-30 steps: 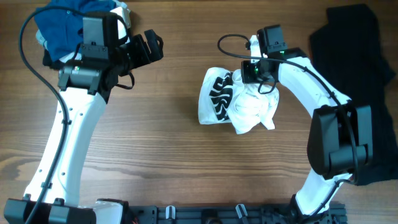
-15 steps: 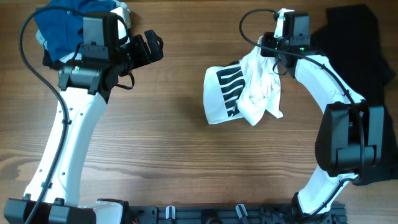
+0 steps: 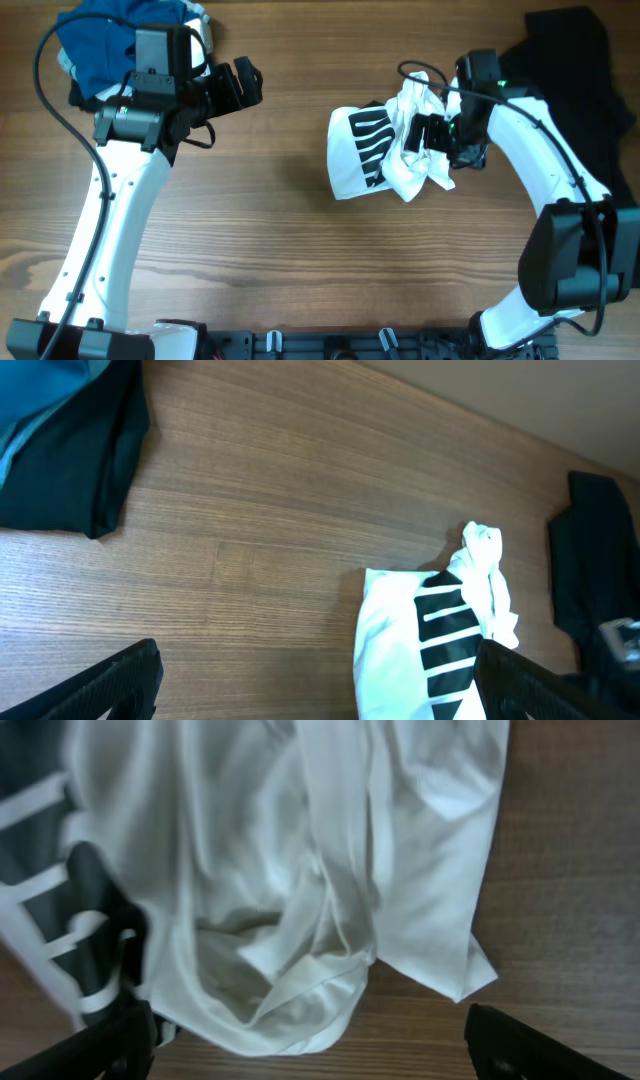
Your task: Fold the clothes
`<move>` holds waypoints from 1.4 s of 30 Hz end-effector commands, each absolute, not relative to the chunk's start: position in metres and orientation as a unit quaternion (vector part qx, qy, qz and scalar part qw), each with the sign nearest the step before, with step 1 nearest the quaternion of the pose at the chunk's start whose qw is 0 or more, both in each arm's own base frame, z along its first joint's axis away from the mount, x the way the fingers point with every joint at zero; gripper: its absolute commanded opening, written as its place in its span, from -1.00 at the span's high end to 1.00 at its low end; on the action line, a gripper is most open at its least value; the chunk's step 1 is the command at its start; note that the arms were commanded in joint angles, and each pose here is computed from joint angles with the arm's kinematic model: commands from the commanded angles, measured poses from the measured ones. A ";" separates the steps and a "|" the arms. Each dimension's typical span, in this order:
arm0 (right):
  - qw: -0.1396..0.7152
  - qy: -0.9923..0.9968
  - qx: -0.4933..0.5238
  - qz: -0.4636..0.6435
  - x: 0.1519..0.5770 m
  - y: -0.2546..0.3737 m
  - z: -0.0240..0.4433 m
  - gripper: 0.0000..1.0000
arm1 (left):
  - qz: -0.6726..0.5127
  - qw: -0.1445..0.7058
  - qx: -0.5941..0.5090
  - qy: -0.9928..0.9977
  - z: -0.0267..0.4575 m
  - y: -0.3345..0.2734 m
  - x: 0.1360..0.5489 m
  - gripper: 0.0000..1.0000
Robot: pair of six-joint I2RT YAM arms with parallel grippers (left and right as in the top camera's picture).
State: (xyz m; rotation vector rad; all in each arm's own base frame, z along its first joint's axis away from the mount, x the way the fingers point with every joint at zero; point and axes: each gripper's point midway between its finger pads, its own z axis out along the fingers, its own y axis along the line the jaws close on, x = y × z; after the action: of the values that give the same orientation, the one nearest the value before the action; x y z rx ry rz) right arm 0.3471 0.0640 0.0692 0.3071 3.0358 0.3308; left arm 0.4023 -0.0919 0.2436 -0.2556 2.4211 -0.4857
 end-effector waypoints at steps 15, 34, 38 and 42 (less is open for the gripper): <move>0.050 0.983 0.149 0.096 0.337 0.052 0.036 0.93 | -0.180 0.322 -0.091 0.925 0.240 -0.091 0.402 -1.00; -0.014 0.979 0.201 0.011 0.293 -0.044 0.052 -0.63 | -0.157 0.234 -0.084 0.956 0.180 -0.094 0.403 -1.00; 0.047 0.980 0.179 0.069 0.331 -0.031 0.081 -0.67 | -0.208 0.207 -0.001 0.956 0.168 -0.141 0.397 -1.00; 0.123 0.972 0.168 0.107 0.373 -0.025 0.117 -0.69 | -0.237 0.187 0.097 0.948 0.144 -0.211 0.387 -1.00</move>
State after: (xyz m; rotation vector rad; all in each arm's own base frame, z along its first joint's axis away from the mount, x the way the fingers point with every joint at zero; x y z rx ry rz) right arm 0.3403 -0.0355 0.0853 0.5695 2.9589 0.1882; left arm 0.4012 -0.1526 0.1651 0.0079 2.6492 -0.5608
